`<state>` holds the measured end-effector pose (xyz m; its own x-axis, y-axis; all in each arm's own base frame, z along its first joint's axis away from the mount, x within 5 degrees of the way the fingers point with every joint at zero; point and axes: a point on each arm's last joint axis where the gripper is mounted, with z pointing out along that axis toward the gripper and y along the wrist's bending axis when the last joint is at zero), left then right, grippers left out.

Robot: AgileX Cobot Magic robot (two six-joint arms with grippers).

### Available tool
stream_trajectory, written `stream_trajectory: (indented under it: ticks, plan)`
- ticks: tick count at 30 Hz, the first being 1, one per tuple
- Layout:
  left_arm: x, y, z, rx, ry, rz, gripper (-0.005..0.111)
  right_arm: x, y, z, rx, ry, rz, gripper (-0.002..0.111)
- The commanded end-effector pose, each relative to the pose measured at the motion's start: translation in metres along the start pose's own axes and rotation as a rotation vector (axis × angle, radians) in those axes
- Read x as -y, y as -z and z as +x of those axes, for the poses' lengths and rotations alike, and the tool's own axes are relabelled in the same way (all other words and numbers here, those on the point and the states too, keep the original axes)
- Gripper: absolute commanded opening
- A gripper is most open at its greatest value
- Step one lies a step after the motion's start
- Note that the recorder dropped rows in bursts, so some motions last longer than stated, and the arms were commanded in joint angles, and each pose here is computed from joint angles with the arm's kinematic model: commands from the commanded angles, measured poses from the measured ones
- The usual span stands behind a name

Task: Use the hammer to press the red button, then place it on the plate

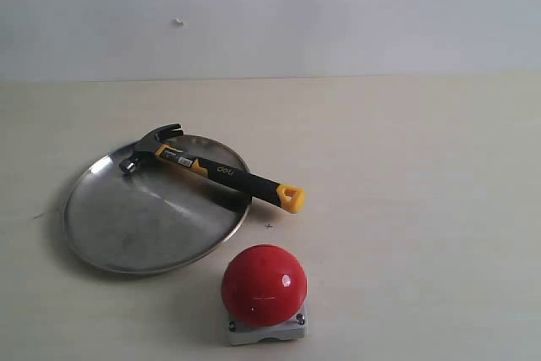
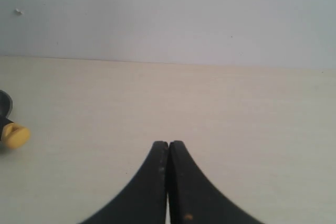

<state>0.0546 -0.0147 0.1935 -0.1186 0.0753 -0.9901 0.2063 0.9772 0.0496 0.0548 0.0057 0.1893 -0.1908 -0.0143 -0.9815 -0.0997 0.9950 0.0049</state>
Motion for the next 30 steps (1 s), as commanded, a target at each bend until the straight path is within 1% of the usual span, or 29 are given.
stream_trajectory:
  ticks: [1, 2, 6, 9, 30]
  plan:
    - [-0.0007, 0.0007, 0.0062, -0.065, -0.022, -0.01, 0.0, 0.0004, 0.0001, 0.0011, 0.004, 0.0, 0.007, 0.0]
    - [-0.0022, 0.0009, 0.0084, -0.09, -0.038, -0.025, 0.0, 0.0004, 0.0001, 0.0011, 0.004, 0.0, 0.007, 0.0]
    - [-0.0064, 0.0018, 0.0139, -0.151, -0.01, -0.072, 0.0, 0.0004, 0.0001, 0.0011, 0.004, -0.01, 0.006, 0.0]
    - [-0.0086, 0.002, 0.0141, -0.152, 0.01, -0.1, 0.0, 0.0004, 0.0001, 0.0011, 0.004, -0.01, 0.006, 0.0]
    - [-0.0086, 0.002, 0.0141, -0.153, 0.003, -0.1, 0.0, 0.0004, 0.0001, 0.0011, 0.004, -0.01, 0.006, 0.0]
